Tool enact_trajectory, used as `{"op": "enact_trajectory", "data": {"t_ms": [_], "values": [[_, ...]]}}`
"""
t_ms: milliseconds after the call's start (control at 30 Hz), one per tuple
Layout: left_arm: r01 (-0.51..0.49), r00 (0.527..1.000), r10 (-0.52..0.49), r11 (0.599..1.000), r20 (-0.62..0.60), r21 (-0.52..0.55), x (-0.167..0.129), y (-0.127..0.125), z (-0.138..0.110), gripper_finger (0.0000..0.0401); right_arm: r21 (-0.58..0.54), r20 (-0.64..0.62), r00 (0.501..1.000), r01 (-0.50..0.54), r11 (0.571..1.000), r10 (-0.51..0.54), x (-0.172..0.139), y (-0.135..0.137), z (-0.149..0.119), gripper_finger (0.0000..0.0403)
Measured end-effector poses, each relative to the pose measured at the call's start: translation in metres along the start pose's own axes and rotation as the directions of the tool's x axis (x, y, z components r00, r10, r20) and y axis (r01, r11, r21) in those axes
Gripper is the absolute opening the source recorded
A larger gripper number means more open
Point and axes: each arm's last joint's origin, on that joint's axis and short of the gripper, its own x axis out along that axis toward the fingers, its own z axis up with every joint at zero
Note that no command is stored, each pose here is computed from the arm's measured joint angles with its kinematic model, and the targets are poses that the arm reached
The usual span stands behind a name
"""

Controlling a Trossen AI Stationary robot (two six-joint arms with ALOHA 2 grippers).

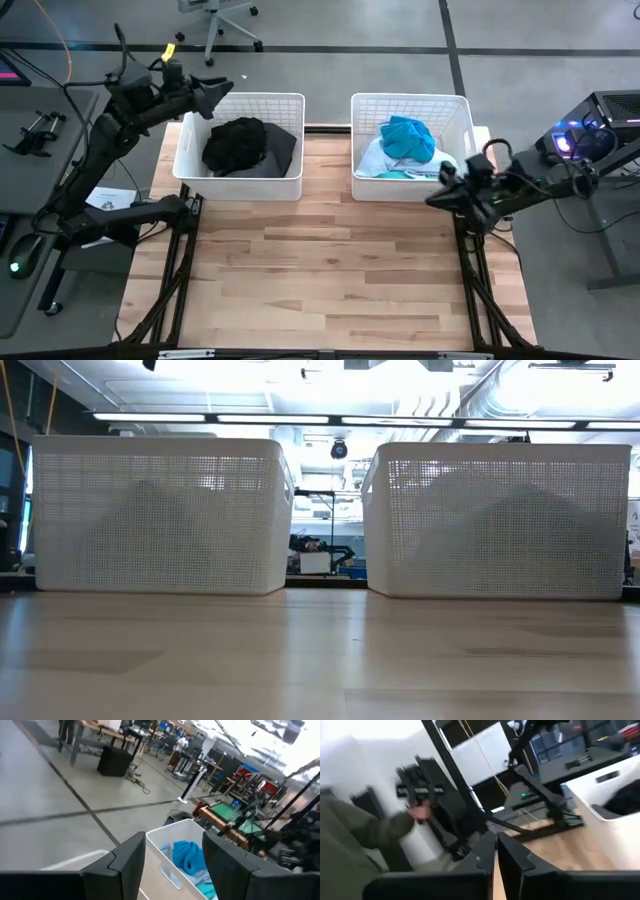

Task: Sort clothes
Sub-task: Return to Home Position

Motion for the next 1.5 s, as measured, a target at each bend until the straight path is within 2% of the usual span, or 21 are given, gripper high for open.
{"op": "enact_trajectory", "data": {"t_ms": [167, 333, 467, 667, 900, 967, 1033, 1133, 1233, 1400, 1500], "values": [[0.026, 0.999, -0.028, 0.997, -0.026, -0.074, 0.001, -0.005, -0.003, 0.0186, -0.087, 0.010, 0.999, 0.046, 0.995, -0.045, -0.040, -0.004, -0.001, 0.0015], [0.061, 0.997, -0.067, 0.990, -0.045, -0.130, 0.002, -0.012, -0.007, 0.0186, -0.178, 0.031, 0.998, -0.056, 0.982, 0.062, -0.061, -0.001, 0.002, 0.0002], [0.086, 0.994, -0.097, 0.982, -0.055, -0.167, 0.002, -0.017, -0.009, 0.0186, -0.227, -0.002, 0.990, -0.140, 0.964, 0.143, -0.072, 0.001, 0.000, 0.0002], [0.099, 0.992, -0.113, 0.977, -0.062, -0.187, 0.003, -0.024, -0.012, 0.0186, -0.222, -0.014, 0.990, -0.141, 0.965, 0.141, -0.097, -0.004, -0.007, 0.0000], [0.069, 0.996, -0.079, 0.980, -0.047, -0.185, 0.003, -0.030, -0.015, 0.0186, -0.184, 0.096, 0.971, -0.201, 0.962, 0.221, -0.128, -0.010, -0.018, 0.0000], [0.075, 0.995, -0.085, 0.980, -0.050, -0.184, 0.003, -0.032, -0.016, 0.0186, -0.176, 0.151, 0.951, -0.244, 0.954, 0.271, -0.127, -0.015, -0.029, 0.0000], [0.086, 0.994, -0.099, 0.978, -0.057, -0.187, 0.003, -0.034, -0.017, 0.0186, -0.138, 0.168, 0.944, -0.261, 0.955, 0.283, -0.111, -0.019, -0.041, 0.0000], [0.099, 0.991, -0.114, 0.975, -0.066, -0.198, 0.002, -0.038, -0.019, 0.0186, -0.080, 0.112, 0.947, -0.293, 0.953, 0.300, -0.083, -0.026, -0.058, 0.0000], [0.093, 0.992, -0.108, 0.976, -0.063, -0.195, 0.002, -0.041, -0.020, 0.0186, -0.084, 0.059, 0.931, -0.356, 0.931, 0.361, -0.059, -0.033, -0.081, 0.0000], [0.075, 0.995, -0.087, 0.979, -0.054, -0.191, 0.002, -0.043, -0.021, 0.0186, -0.141, 0.170, 0.895, -0.392, 0.909, 0.413, -0.042, -0.046, -0.109, 0.0000], [0.077, 0.994, -0.090, 0.979, -0.056, -0.191, 0.001, -0.044, -0.022, 0.0186, -0.147, 0.186, 0.902, -0.366, 0.919, 0.389, -0.034, -0.060, -0.135, 0.0000]]}}
